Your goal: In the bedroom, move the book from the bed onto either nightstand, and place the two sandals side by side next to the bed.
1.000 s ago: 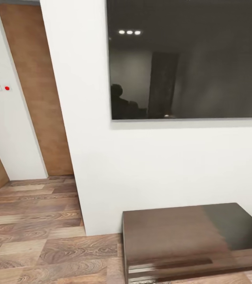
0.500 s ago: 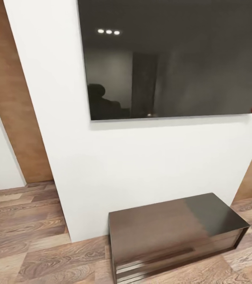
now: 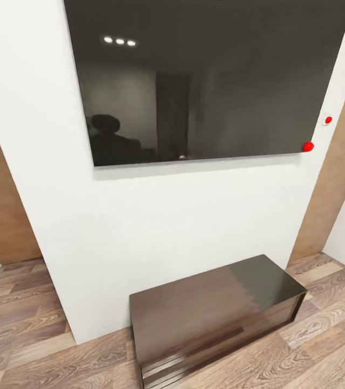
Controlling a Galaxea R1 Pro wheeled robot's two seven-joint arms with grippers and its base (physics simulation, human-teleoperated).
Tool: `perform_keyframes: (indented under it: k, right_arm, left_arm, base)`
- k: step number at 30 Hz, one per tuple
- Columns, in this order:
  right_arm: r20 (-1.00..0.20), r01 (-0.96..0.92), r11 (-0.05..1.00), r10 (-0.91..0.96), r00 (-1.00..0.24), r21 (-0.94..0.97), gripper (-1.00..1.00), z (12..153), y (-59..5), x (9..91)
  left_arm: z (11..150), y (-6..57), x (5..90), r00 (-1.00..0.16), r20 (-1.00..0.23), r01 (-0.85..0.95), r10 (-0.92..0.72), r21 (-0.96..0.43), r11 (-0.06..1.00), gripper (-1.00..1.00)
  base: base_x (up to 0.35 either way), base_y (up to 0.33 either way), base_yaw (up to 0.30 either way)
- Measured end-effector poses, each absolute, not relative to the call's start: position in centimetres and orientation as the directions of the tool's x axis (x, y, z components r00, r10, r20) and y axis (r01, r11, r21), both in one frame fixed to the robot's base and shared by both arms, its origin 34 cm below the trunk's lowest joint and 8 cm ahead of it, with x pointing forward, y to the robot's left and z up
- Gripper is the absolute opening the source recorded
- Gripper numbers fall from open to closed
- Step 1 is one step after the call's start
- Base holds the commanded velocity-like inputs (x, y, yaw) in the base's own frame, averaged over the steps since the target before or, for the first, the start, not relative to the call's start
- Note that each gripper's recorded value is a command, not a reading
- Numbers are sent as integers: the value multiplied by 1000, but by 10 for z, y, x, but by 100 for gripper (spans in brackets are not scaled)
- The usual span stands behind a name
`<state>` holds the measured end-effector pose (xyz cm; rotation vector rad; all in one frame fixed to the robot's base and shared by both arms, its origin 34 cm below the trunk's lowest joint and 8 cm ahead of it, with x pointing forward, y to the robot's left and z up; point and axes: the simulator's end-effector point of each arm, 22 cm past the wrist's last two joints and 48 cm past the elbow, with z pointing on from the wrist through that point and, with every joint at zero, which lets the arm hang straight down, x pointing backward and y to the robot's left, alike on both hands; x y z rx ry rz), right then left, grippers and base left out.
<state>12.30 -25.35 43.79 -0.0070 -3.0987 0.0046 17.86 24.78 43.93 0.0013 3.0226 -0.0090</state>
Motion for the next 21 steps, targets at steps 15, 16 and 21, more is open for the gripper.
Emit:
perform_keyframes:
  k: [15,16,21]
  right_arm:
    - [42,4,1000,4,-999,-3,100,438,-253,123]
    - [42,4,1000,4,-999,-3,100,438,-253,123]
    - [42,4,1000,4,-999,-3,100,438,-253,123]
  left_arm:
    - [442,248,196,-981,-193,9,8,-5,1000,100]
    - [442,248,196,-981,-194,8,7,-5,1000,100]
    - [442,248,197,-981,-196,7,6,-5,1000,100]
  base:
    - [12,0,-253]
    - [140,0,-225]
    - [150,0,-216]
